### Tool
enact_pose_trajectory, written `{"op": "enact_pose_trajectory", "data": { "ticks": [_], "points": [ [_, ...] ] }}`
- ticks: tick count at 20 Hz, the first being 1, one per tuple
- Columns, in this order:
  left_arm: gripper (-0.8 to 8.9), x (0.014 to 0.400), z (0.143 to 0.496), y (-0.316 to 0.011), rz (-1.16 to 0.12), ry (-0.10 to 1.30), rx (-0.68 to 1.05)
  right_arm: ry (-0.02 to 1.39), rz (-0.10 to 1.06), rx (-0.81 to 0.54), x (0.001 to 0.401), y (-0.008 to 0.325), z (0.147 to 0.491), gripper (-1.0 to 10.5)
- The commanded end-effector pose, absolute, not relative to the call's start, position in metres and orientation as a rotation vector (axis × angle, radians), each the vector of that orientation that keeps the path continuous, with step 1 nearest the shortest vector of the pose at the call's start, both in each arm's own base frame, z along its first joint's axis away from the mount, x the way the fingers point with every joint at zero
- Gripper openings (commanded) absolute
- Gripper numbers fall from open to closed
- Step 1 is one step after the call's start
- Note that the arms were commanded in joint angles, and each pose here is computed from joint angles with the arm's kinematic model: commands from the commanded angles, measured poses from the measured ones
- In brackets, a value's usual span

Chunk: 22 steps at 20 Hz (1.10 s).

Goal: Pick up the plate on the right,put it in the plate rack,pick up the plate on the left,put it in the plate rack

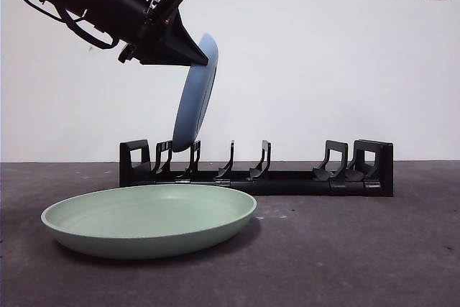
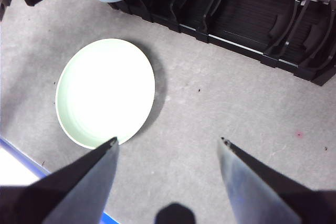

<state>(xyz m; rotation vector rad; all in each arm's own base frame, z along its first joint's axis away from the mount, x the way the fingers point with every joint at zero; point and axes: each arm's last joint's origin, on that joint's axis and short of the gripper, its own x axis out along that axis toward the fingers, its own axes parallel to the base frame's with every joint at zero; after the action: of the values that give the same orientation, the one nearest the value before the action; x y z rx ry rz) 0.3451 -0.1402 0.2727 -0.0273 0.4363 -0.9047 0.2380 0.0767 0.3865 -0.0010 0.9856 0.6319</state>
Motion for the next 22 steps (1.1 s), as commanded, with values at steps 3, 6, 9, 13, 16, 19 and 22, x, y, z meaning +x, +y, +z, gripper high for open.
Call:
{"op": "enact_pose_trajectory", "data": {
  "ticks": [3, 6, 9, 13, 16, 19, 22],
  "points": [
    [-0.08, 0.346, 0.259, -0.135, -0.872, 0.501, 0.049, 0.980, 0.635, -0.006, 0.238, 0.077, 0.386, 3.2],
    [-0.08, 0.346, 0.258, -0.135, -0.874, 0.518, 0.057, 0.964, 0.637, -0.006, 0.239, 0.077, 0.386, 3.2],
    [-0.08, 0.344, 0.255, -0.135, -0.857, 0.533, 0.098, 0.964, 0.637, -0.005, 0.239, 0.077, 0.386, 3.2],
    [-0.08, 0.344, 0.254, -0.134, -0.833, 0.548, 0.119, 0.965, 0.636, -0.003, 0.239, 0.077, 0.386, 3.2],
    [-0.01, 0.342, 0.251, -0.135, -0.847, 0.566, 0.150, 0.967, 0.645, 0.013, 0.239, 0.078, 0.387, 3.2],
    [-0.06, 0.340, 0.250, -0.138, -0.808, 0.574, 0.196, 0.969, 0.643, 0.016, 0.239, 0.078, 0.387, 3.2],
    [-0.06, 0.340, 0.250, -0.140, -0.806, 0.572, 0.207, 0.971, 0.642, 0.017, 0.239, 0.078, 0.386, 3.2]
  ]
}}
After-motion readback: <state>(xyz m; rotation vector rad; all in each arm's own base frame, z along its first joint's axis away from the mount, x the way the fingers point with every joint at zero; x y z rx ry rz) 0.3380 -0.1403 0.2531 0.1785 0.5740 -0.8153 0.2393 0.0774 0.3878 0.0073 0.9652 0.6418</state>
